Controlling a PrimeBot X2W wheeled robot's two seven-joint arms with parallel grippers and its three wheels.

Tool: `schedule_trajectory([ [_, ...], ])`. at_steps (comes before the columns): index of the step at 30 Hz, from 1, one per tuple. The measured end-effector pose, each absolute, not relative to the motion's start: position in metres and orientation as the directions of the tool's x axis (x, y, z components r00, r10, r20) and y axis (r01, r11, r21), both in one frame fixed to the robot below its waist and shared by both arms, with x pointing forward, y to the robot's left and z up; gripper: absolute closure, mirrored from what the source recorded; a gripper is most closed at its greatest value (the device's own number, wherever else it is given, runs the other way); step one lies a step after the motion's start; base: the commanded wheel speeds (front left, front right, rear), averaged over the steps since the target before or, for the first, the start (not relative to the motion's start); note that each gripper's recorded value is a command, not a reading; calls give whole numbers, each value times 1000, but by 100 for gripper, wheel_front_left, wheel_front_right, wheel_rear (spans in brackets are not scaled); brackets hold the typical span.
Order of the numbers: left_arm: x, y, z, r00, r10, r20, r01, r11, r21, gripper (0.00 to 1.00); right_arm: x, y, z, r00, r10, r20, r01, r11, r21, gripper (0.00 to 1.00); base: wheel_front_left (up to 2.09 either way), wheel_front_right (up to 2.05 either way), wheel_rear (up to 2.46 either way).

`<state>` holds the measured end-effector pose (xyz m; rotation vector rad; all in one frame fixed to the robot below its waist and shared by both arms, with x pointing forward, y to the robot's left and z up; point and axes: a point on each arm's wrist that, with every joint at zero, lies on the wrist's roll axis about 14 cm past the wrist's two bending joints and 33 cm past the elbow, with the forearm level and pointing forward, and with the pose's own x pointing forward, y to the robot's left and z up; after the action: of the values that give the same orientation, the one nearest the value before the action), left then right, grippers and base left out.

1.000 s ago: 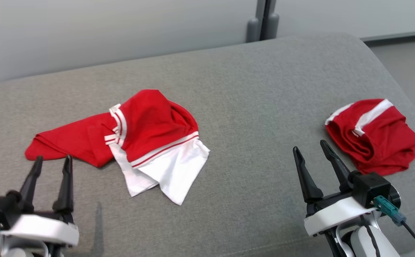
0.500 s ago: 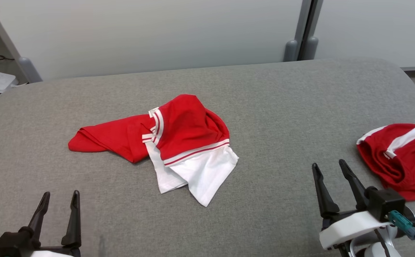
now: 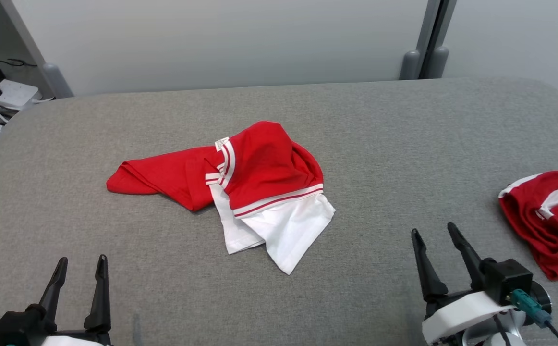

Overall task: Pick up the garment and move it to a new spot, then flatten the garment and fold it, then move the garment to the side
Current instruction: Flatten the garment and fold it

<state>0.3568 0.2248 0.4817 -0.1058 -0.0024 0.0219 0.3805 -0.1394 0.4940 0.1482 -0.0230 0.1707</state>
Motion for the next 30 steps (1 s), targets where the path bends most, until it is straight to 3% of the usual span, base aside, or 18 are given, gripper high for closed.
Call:
schedule_trajectory([
  [6,345,233,474,998,50,-23,-53,991,-125,0,395,-71,489,928,373,14,-372,921,115,0,0,0,0],
  [13,330,254,476,992,121,-24,-124,980,-158,0,426,9,497,812,584,12,-584,811,38,0,0,0,0],
  [20,311,268,477,982,185,-31,-187,963,-191,0,463,67,493,722,689,-60,-691,721,-46,0,0,0,0],
  [30,276,296,462,946,307,-102,-322,926,-199,0,459,115,428,604,746,-282,-789,609,-81,0,0,0,0],
])
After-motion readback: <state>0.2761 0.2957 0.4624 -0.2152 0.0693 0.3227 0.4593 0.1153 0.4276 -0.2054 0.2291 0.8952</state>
